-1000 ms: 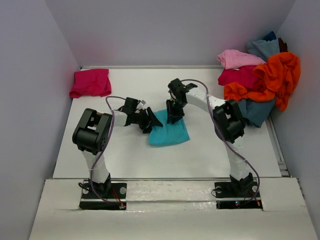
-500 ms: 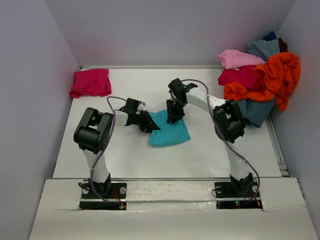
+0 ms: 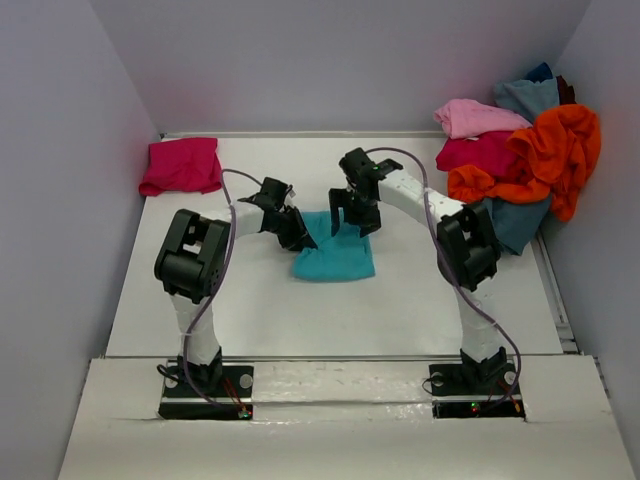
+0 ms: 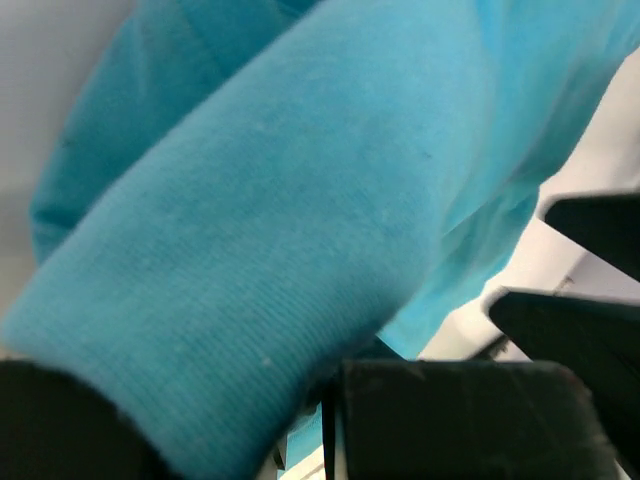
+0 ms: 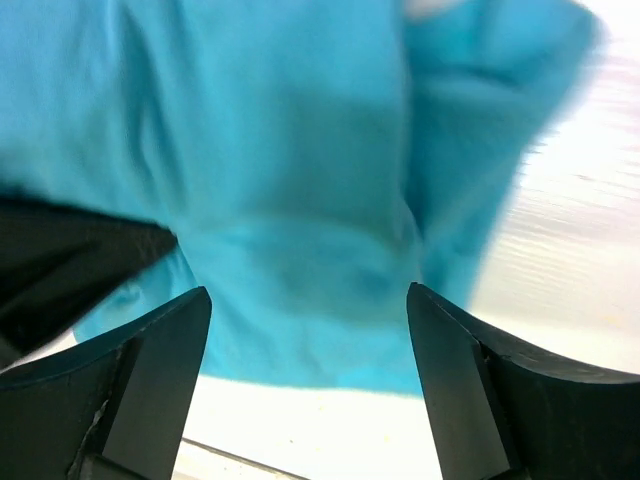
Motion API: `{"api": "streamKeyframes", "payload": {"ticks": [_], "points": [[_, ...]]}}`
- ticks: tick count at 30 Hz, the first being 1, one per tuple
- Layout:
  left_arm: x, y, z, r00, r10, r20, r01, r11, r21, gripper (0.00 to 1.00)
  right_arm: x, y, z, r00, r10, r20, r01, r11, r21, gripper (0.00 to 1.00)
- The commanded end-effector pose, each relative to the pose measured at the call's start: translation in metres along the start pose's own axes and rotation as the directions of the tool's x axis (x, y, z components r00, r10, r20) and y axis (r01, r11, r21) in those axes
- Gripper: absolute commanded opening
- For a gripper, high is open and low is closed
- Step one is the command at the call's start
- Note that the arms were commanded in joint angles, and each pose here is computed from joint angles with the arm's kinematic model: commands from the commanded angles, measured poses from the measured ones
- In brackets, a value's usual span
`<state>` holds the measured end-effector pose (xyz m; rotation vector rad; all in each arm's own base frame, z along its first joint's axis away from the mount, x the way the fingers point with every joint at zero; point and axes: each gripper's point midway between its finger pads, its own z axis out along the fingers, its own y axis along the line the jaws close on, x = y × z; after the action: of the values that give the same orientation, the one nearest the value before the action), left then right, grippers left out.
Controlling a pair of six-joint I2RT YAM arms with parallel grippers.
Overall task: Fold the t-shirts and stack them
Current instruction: Neatly place the folded tshirt to the corner
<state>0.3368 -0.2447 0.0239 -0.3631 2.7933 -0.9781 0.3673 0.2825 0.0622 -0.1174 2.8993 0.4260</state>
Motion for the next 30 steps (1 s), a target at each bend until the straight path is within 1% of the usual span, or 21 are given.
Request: {"api": "streamKeyframes", "payload": {"ticks": [1, 2, 5, 6, 7, 8, 9, 10, 11, 12, 13, 14, 15, 17, 18, 20, 21, 22, 24, 27, 30], "points": [[-0.048, 0.013, -0.008, 0.988, 0.1, 0.115, -0.077, 0.978, -0.195, 0.06, -0.046, -0.008, -0.072, 0.976, 0.046, 0.214, -0.058, 0.997, 0.05, 0.86], [-0.063, 0.003, -0.013, 0.982, 0.121, 0.143, -0.09, 0.975, -0.205, 0.06, -0.05, -0.01, -0.082, 0.969, 0.073, 0.235, -0.084, 0.996, 0.039, 0.86], [-0.084, -0.008, -0.022, 0.966, 0.18, 0.183, -0.134, 0.962, -0.239, 0.06, -0.054, -0.018, -0.096, 0.954, 0.094, 0.286, -0.119, 0.99, 0.072, 0.86], [-0.104, -0.019, -0.031, 0.948, 0.214, 0.238, -0.15, 0.954, -0.259, 0.06, -0.056, -0.022, -0.106, 0.945, 0.103, 0.31, -0.131, 0.989, 0.071, 0.86], [-0.112, -0.022, -0.036, 0.938, 0.234, 0.255, -0.16, 0.946, -0.28, 0.06, -0.055, -0.023, -0.108, 0.943, 0.104, 0.316, -0.134, 0.988, 0.072, 0.86], [-0.116, -0.016, -0.037, 0.935, 0.262, 0.24, -0.177, 0.929, -0.324, 0.06, -0.049, -0.026, -0.104, 0.948, 0.106, 0.3, -0.136, 0.987, 0.081, 0.86], [-0.136, -0.025, -0.049, 0.909, 0.295, 0.294, -0.181, 0.916, -0.359, 0.06, -0.046, -0.026, -0.106, 0.949, 0.108, 0.298, -0.137, 0.987, 0.079, 0.86], [-0.144, -0.027, -0.053, 0.899, 0.314, 0.305, -0.185, 0.904, -0.384, 0.06, -0.042, -0.027, -0.104, 0.952, 0.11, 0.284, -0.138, 0.987, 0.079, 0.86], [-0.145, -0.021, -0.052, 0.902, 0.328, 0.281, -0.192, 0.887, -0.42, 0.06, -0.034, -0.031, -0.098, 0.958, 0.115, 0.263, -0.142, 0.986, 0.087, 0.86], [-0.163, -0.027, -0.064, 0.876, 0.351, 0.331, -0.177, 0.872, -0.456, 0.06, -0.031, -0.03, -0.099, 0.959, 0.117, 0.256, -0.141, 0.987, 0.079, 0.86], [-0.168, -0.029, -0.066, 0.87, 0.358, 0.338, -0.174, 0.866, -0.469, 0.06, -0.027, -0.031, -0.098, 0.961, 0.121, 0.251, -0.144, 0.987, 0.077, 0.86], [-0.176, -0.016, -0.069, 0.876, 0.344, 0.337, -0.147, 0.858, -0.492, 0.06, -0.024, -0.032, -0.097, 0.961, 0.124, 0.246, -0.147, 0.986, 0.077, 0.86], [-0.187, -0.023, -0.077, 0.859, 0.351, 0.372, -0.131, 0.854, -0.503, 0.06, -0.016, -0.037, -0.093, 0.965, 0.127, 0.229, -0.15, 0.985, 0.089, 0.86], [-0.198, -0.01, -0.082, 0.866, 0.333, 0.374, -0.094, 0.842, -0.532, 0.06, -0.01, -0.039, -0.098, 0.965, 0.123, 0.232, -0.147, 0.985, 0.086, 0.86], [-0.208, -0.011, -0.091, 0.851, 0.337, 0.402, -0.076, 0.837, -0.543, 0.06, -0.004, -0.043, -0.096, 0.967, 0.126, 0.222, -0.15, 0.984, 0.097, 0.86], [-0.223, 0.006, -0.101, 0.849, 0.321, 0.421, -0.027, 0.821, -0.57, 0.06, 0.001, -0.045, -0.1, 0.967, 0.122, 0.222, -0.147, 0.984, 0.099, 0.86], [-0.233, 0.003, -0.108, 0.836, 0.323, 0.444, -0.018, 0.825, -0.565, 0.06, 0.003, -0.046, -0.1, 0.968, 0.123, 0.219, -0.147, 0.984, 0.1, 0.86], [-0.236, 0.01, -0.107, 0.842, 0.316, 0.437, -0.009, 0.818, -0.574, 0.06, 0.007, -0.047, -0.101, 0.969, 0.122, 0.215, -0.146, 0.984, 0.099, 0.86], [-0.255, 0.015, -0.123, 0.825, 0.301, 0.478, 0.027, 0.824, -0.566, 0.06, 0.011, -0.047, -0.1, 0.971, 0.123, 0.204, -0.145, 0.984, 0.1, 0.86], [-0.272, 0.022, -0.132, 0.813, 0.277, 0.512, 0.06, 0.835, -0.547, 0.06, 0.018, -0.049, -0.1, 0.973, 0.128, 0.193, -0.15, 0.984, 0.1, 0.86], [-0.297, 0.025, -0.151, 0.781, 0.259, 0.568, 0.09, 0.854, -0.512, 0.06, 0.026, -0.053, -0.098, 0.975, 0.134, 0.179, -0.155, 0.982, 0.105, 0.86]]}}
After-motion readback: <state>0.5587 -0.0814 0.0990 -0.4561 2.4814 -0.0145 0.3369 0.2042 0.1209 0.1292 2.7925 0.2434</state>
